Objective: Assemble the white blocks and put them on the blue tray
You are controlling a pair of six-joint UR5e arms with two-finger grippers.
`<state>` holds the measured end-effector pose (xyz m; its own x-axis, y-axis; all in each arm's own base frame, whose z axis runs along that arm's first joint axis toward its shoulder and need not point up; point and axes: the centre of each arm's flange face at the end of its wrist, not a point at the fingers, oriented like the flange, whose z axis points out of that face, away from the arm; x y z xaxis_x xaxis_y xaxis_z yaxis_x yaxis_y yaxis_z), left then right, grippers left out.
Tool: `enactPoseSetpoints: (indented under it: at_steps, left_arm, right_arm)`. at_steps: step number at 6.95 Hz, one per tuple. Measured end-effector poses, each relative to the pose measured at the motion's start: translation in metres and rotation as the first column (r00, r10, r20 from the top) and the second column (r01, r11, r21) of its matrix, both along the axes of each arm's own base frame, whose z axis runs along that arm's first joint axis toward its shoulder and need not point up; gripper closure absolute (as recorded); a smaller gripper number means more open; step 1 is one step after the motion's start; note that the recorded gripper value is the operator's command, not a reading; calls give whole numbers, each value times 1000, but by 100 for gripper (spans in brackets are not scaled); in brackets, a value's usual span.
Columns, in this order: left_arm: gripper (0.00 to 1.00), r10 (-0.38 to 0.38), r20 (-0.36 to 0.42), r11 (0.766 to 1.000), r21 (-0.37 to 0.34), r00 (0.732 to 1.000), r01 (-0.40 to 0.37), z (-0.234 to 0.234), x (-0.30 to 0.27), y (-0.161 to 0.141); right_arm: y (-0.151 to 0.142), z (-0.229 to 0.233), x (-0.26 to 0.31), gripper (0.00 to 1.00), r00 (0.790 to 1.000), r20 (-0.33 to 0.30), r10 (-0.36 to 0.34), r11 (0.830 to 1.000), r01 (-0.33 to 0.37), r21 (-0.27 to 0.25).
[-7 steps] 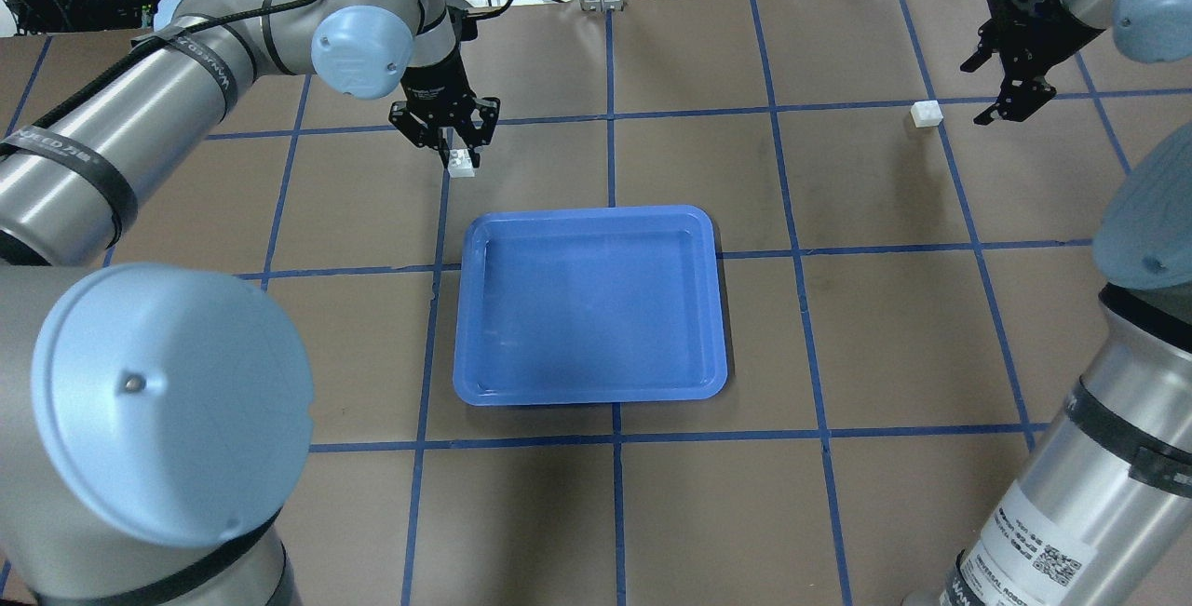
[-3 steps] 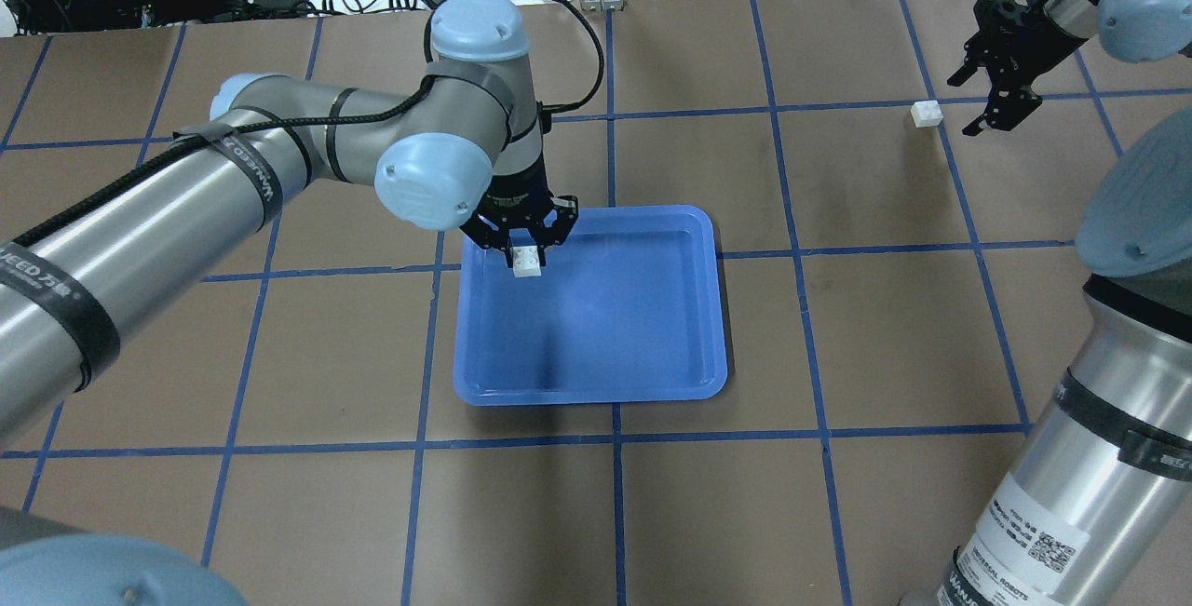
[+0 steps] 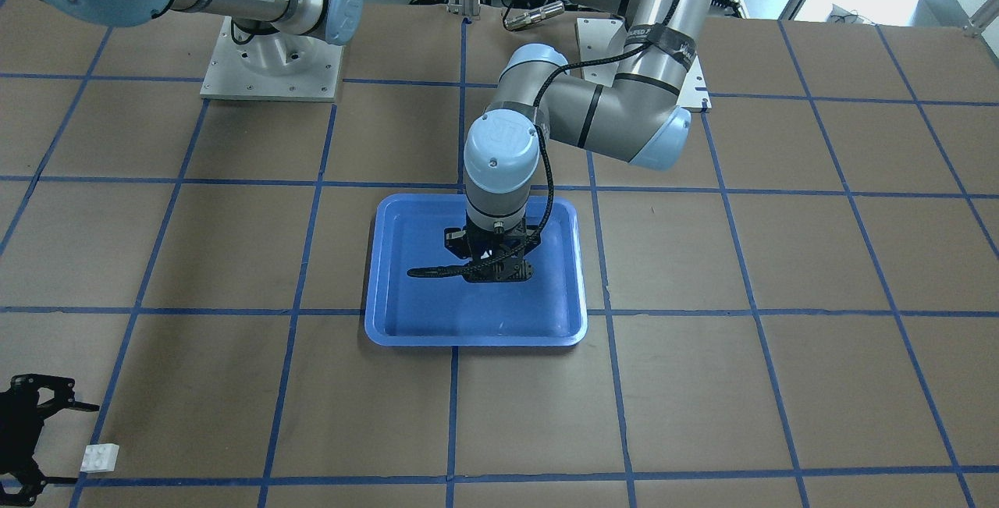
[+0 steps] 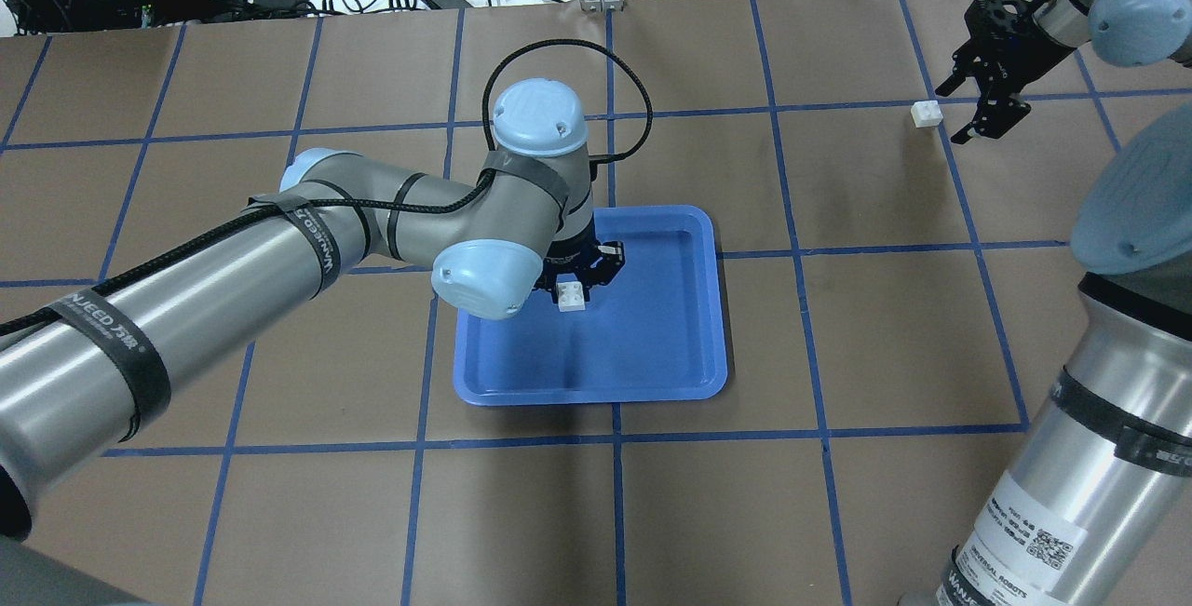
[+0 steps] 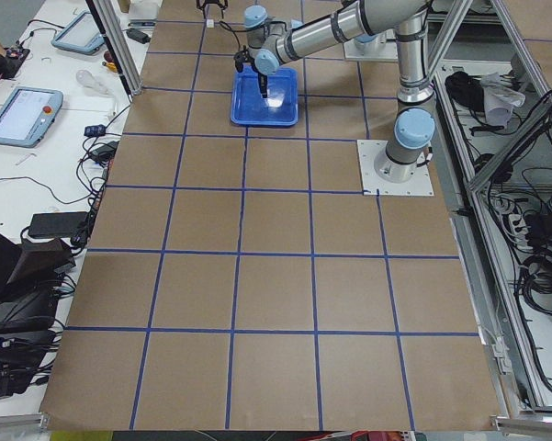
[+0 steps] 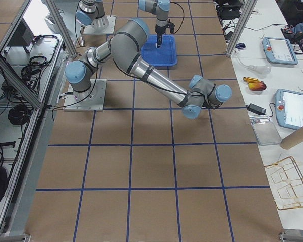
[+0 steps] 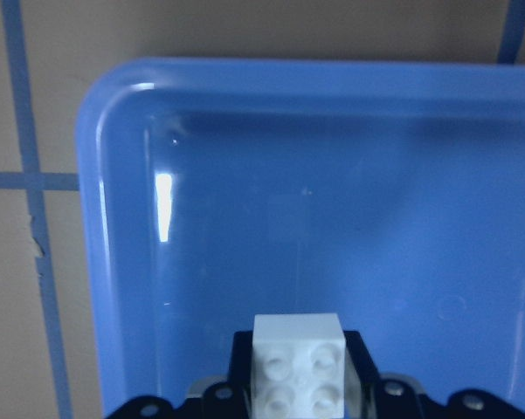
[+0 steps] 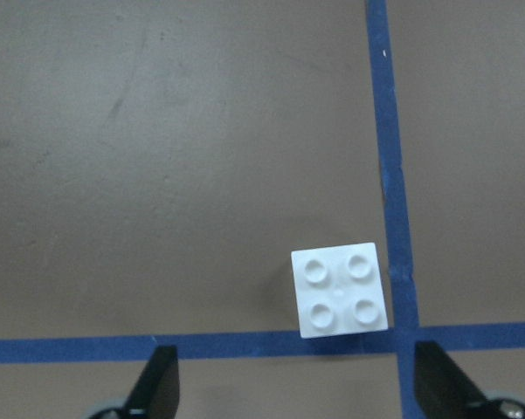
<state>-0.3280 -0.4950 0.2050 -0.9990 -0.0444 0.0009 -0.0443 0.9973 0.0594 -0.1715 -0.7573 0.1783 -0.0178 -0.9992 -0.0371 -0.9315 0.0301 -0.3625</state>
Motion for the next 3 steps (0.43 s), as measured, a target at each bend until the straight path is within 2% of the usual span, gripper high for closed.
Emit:
enactPoseSetpoints:
  at_steps: [2,3]
  left_arm:
    - [88,-3,-39,1000,-3,999,3,-8,-4,3]
    - [87,-6,-45,1000,4,999,6,-12,-5,3]
  right_arm:
    - [-1,-3,1,8,1000,10,0,1000,0,0]
    - [-1,-3,1,13,1000,10,0,1000,0,0]
